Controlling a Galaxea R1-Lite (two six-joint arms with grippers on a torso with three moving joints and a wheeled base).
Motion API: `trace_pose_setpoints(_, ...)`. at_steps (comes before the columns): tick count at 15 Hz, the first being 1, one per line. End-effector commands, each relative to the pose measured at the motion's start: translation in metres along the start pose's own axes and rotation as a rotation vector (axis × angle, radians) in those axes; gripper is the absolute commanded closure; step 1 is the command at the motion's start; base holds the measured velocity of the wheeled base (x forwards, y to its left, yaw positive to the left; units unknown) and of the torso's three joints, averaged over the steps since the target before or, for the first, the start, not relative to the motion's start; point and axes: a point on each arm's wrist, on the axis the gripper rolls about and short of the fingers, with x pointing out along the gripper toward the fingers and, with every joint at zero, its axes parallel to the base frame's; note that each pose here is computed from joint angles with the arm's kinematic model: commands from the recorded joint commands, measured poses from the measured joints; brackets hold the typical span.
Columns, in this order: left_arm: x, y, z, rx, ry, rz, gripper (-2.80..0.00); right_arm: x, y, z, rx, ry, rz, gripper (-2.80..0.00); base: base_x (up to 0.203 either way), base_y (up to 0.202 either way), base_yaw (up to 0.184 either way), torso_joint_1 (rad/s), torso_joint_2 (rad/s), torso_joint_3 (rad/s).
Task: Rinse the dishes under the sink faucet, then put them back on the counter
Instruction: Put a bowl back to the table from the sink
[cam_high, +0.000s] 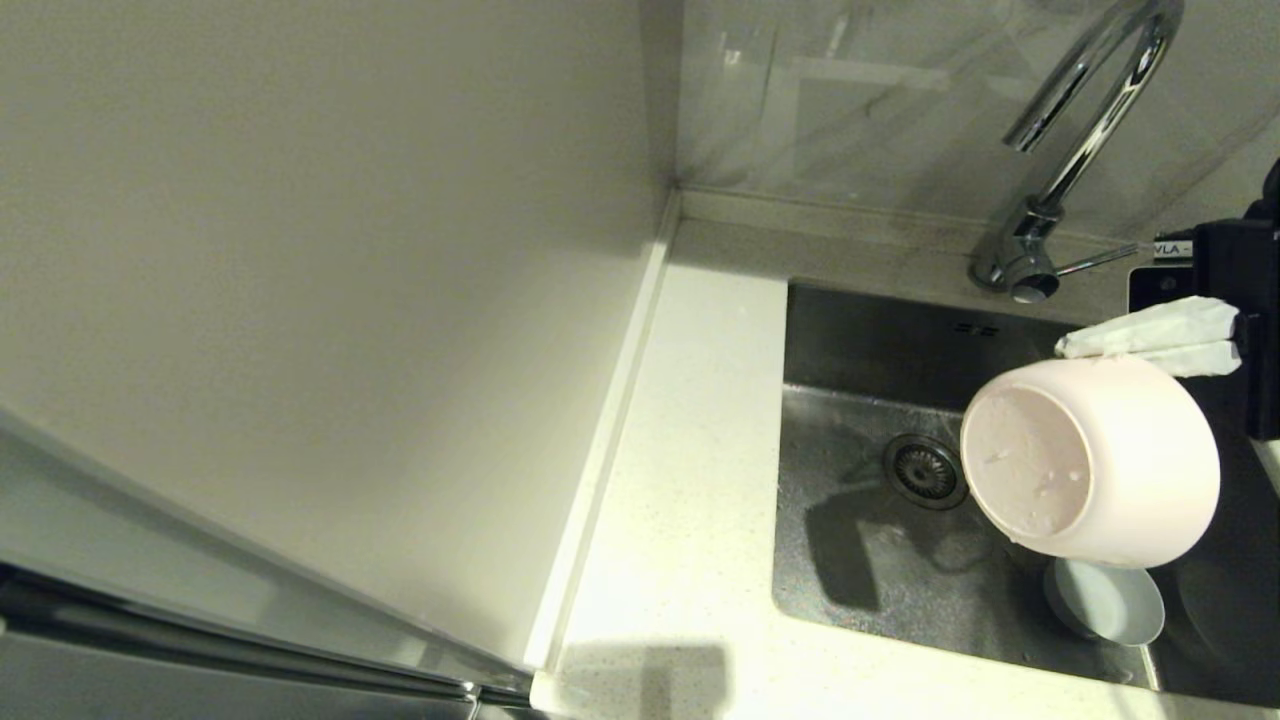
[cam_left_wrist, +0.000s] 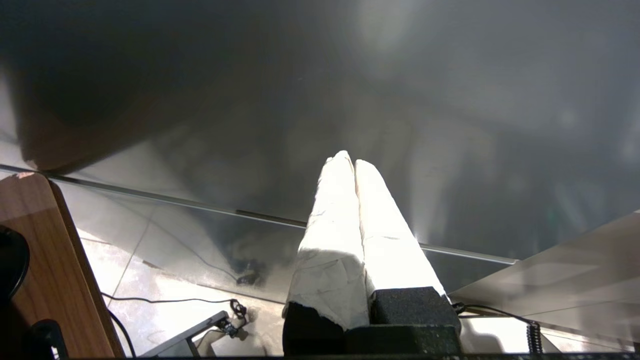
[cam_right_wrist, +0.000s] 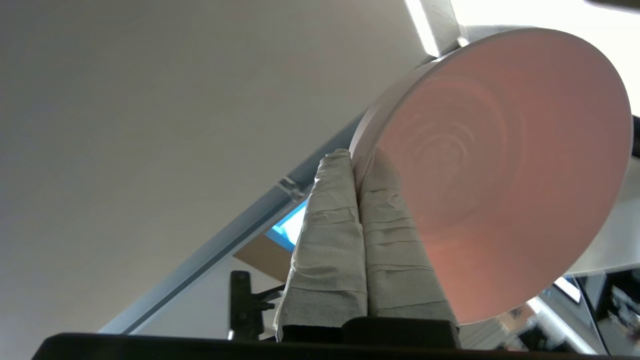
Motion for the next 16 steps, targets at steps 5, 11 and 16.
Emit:
trace_pose_setpoints(5, 0.0, 0.0, -0.001, 0.0, 0.002, 0.0, 0.0, -0.002, -0.016, -0.015, -0.105, -0.063, -0.286, 0.0, 0.0, 0.0, 0.0, 0.0, 0.0, 0.0)
trace_pose_setpoints(11, 0.0, 0.0, -0.001, 0.0, 0.002, 0.0, 0.0, -0.059, -0.064, 0.028, -0.6, -0.514, -1.086, 0.0, 0.0, 0.0, 0.0, 0.0, 0.0, 0.0)
trace_pose_setpoints(16, 0.0, 0.0, -0.001, 0.0, 0.002, 0.0, 0.0, -0.125, -0.079, 0.041, -0.801, -0.699, -1.376, 0.0, 0.0, 0.0, 0.0, 0.0, 0.0, 0.0)
